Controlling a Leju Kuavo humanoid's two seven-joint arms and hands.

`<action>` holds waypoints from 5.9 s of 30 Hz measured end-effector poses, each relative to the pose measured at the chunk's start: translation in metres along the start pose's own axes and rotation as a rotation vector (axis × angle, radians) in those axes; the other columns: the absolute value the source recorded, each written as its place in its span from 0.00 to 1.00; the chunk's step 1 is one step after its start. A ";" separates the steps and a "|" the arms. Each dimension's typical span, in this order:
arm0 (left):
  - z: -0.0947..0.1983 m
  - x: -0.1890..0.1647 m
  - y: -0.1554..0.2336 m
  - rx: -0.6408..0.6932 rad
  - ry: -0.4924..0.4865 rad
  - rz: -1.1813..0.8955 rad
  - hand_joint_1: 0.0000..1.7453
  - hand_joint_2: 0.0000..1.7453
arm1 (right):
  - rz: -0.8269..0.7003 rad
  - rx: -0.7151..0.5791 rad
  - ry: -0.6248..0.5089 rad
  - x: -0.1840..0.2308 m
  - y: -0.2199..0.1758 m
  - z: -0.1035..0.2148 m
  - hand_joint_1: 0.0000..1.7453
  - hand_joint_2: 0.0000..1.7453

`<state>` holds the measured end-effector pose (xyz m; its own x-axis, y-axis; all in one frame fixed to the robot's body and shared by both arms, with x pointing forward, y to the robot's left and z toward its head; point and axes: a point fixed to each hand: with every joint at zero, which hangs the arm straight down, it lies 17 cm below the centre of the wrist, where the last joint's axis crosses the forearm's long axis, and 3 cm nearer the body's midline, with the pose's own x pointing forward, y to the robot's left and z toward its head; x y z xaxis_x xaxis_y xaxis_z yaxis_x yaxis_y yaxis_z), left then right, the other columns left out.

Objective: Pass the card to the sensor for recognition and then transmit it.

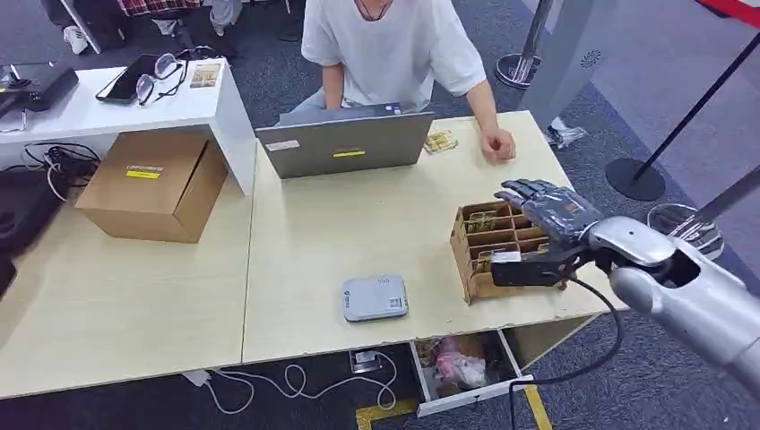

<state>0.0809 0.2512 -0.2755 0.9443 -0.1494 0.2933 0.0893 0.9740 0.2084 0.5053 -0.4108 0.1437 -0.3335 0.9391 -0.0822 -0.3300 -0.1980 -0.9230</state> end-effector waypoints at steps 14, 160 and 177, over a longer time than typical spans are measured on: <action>0.000 0.001 -0.002 -0.016 -0.006 -0.002 0.00 0.00 | -0.001 0.032 -0.002 0.006 0.009 -0.013 0.00 1.00; -0.001 -0.010 0.008 -0.033 -0.003 0.013 0.00 0.00 | -0.046 0.183 0.144 -0.067 0.054 0.031 0.33 1.00; -0.001 -0.010 0.007 -0.038 -0.003 0.010 0.00 0.00 | -0.040 0.224 0.136 -0.060 0.077 0.027 0.37 1.00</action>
<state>0.0724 0.2598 -0.2775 0.9443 -0.1401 0.2978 0.0921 0.9812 0.1697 0.4763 -0.4896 0.0880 -0.1994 0.9735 -0.1116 -0.5327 -0.2032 -0.8216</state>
